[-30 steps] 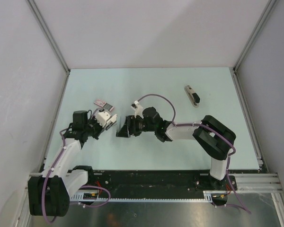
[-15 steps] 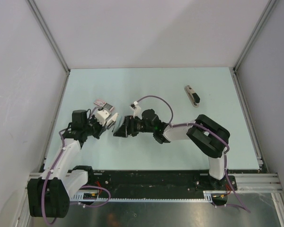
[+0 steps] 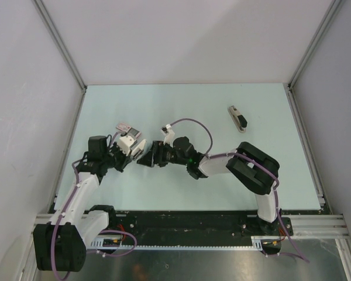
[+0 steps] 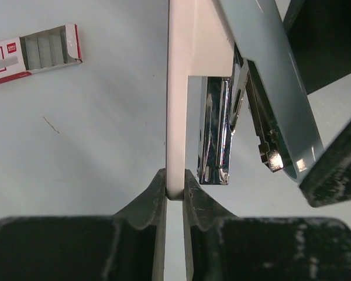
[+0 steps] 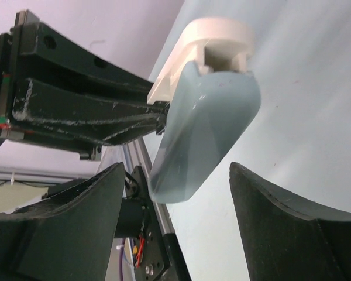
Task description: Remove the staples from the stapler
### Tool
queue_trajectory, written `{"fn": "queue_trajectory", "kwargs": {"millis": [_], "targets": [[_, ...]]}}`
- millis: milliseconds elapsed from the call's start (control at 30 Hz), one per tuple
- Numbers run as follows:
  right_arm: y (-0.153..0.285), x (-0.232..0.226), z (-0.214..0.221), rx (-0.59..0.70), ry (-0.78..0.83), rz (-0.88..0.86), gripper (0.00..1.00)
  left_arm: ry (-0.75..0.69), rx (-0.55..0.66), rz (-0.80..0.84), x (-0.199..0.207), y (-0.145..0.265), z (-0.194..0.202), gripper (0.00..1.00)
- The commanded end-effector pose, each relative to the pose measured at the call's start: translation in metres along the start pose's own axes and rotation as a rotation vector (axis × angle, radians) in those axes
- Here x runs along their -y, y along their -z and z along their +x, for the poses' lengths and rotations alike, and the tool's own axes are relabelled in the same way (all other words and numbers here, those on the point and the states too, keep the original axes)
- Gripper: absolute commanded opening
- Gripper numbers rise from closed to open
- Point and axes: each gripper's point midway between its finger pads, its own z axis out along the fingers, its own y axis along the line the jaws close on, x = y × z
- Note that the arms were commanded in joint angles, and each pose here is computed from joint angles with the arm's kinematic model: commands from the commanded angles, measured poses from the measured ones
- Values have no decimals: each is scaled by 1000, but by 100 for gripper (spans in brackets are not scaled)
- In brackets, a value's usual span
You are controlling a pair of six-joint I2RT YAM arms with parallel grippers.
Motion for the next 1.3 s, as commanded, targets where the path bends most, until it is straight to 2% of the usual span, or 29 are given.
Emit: {"fn": "queue_trajectory", "kwargs": {"millis": [0, 167, 500, 600, 900, 1133, 1267], "targets": [[-14, -16, -20, 86, -24, -58, 76, -13, 86, 0, -3, 9, -30, 0], [-18, -18, -18, 86, -62, -91, 67, -16, 86, 2, -2, 9, -29, 0], [-14, -25, -7, 23, -47, -122, 24, -73, 61, -29, -10, 8, -24, 0], [-11, -25, -1, -17, -7, -115, 16, -121, 52, -41, -15, 7, -22, 0], [4, -4, 38, -172, 228, 45, 8, -271, 11, -115, -38, 0, -14, 0], [9, 5, 53, -205, 347, 121, 5, -390, 74, -186, -41, 2, -16, 0], [12, 9, 58, -220, 396, 147, 5, -472, 72, -204, -44, 2, -16, 0]]}}
